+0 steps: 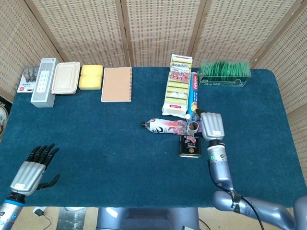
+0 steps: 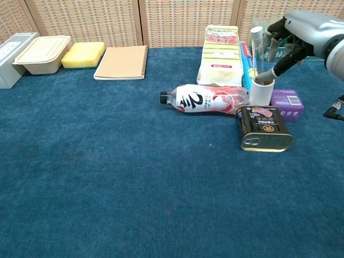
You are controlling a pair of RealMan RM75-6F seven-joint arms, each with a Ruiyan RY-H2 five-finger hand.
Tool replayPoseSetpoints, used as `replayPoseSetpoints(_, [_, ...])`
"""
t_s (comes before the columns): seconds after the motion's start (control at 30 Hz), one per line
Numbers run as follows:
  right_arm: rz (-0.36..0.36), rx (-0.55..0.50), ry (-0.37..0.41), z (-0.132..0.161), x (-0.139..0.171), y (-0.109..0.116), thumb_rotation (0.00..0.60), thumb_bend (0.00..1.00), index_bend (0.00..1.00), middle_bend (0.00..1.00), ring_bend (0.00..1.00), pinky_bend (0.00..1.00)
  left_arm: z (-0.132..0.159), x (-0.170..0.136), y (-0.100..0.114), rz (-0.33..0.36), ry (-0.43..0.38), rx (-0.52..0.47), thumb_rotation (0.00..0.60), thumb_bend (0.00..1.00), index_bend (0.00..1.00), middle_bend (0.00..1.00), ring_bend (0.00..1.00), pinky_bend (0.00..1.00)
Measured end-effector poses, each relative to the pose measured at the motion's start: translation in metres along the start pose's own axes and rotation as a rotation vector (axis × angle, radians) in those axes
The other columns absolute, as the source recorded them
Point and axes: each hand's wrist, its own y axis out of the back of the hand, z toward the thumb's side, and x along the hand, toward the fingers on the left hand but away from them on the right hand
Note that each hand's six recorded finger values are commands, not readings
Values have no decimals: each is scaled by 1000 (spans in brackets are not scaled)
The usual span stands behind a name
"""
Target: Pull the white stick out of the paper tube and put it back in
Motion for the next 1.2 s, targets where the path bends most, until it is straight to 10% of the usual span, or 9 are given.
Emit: replayPoseSetpoints(1.2, [-13,22,1,21,0,-8,600,229,516,542,666,641,-1,-2,2,4,-4,-6,338,315,8,0,0,35])
